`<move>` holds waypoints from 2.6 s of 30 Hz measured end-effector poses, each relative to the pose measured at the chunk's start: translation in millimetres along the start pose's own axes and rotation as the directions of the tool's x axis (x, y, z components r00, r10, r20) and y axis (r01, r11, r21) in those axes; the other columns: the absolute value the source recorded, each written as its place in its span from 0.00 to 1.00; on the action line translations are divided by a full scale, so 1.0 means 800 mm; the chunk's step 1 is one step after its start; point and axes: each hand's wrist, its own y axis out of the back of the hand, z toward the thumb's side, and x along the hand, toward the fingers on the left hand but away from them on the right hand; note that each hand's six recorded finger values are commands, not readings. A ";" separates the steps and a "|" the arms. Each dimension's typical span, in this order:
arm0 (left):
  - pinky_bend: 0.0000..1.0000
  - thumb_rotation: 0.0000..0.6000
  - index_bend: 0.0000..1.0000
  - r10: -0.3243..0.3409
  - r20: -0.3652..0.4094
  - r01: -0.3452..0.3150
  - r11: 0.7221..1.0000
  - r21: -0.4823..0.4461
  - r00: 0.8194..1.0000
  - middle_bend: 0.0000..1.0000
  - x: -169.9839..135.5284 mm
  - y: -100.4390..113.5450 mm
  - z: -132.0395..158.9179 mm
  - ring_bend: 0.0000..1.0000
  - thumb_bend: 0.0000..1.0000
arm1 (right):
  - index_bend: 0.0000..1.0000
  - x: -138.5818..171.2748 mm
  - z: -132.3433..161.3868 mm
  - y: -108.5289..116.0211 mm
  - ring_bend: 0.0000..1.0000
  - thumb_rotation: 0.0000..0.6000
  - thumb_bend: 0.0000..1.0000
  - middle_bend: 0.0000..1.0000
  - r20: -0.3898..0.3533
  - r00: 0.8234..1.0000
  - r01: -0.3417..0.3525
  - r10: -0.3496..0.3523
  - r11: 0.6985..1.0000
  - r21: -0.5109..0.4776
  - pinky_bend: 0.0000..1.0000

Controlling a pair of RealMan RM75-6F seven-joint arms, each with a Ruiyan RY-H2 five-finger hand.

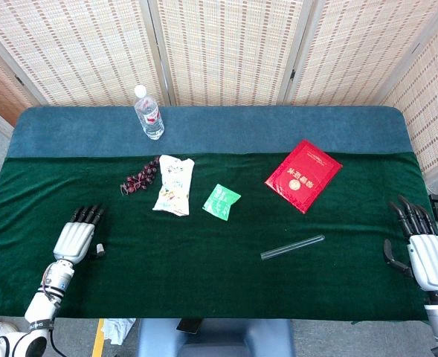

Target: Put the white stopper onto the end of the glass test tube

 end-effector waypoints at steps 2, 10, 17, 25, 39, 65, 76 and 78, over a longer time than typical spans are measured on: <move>0.00 1.00 0.00 0.004 -0.003 -0.004 1.000 -0.004 1.000 0.05 0.002 0.005 -0.002 0.00 0.20 | 0.00 0.000 -0.001 0.000 0.00 0.89 0.64 0.00 0.003 1.000 -0.001 0.001 1.000 -0.002 0.00; 0.00 1.00 0.00 0.014 -0.027 -0.014 1.000 0.003 1.000 0.05 0.010 0.016 -0.012 0.00 0.20 | 0.00 0.001 -0.001 0.000 0.00 0.88 0.64 0.00 0.007 1.000 0.000 0.000 1.000 0.001 0.00; 0.00 1.00 0.00 0.003 -0.059 -0.003 1.000 0.008 0.998 0.05 0.014 0.018 -0.024 0.00 0.20 | 0.00 0.001 -0.001 -0.001 0.00 0.88 0.64 0.00 0.008 1.000 0.000 0.000 1.000 0.003 0.00; 0.00 1.00 0.00 0.019 -0.073 -0.020 1.000 -0.006 0.997 0.05 0.014 0.024 -0.028 0.00 0.20 | 0.00 0.000 0.000 -0.001 0.00 0.88 0.64 0.00 0.008 1.000 -0.002 0.002 1.000 0.001 0.00; 0.00 1.00 0.26 0.022 -0.043 -0.026 0.995 -0.092 0.999 0.07 -0.004 0.042 -0.016 0.00 0.24 | 0.00 0.000 -0.001 -0.001 0.00 0.88 0.64 0.00 0.007 1.000 0.002 -0.002 1.000 -0.001 0.00; 0.00 1.00 0.45 -0.121 -0.046 0.114 0.984 -0.140 0.992 0.10 -0.013 -0.010 -0.022 0.00 0.37 | 0.00 -0.003 -0.001 -0.004 0.00 0.88 0.64 0.00 0.000 1.000 0.003 -0.003 1.000 -0.007 0.00; 0.00 1.00 0.47 -0.127 -0.056 0.119 0.984 -0.132 0.990 0.11 -0.009 -0.012 -0.027 0.00 0.43 | 0.00 -0.005 -0.001 -0.008 0.00 0.89 0.64 0.00 -0.001 1.000 -0.005 0.005 1.000 -0.006 0.00; 0.00 1.00 0.47 -0.128 -0.058 0.119 0.984 -0.132 0.990 0.11 -0.008 -0.012 -0.028 0.00 0.44 | 0.00 -0.005 -0.001 -0.009 0.00 0.88 0.64 0.00 0.000 1.000 -0.006 0.006 1.000 -0.006 0.00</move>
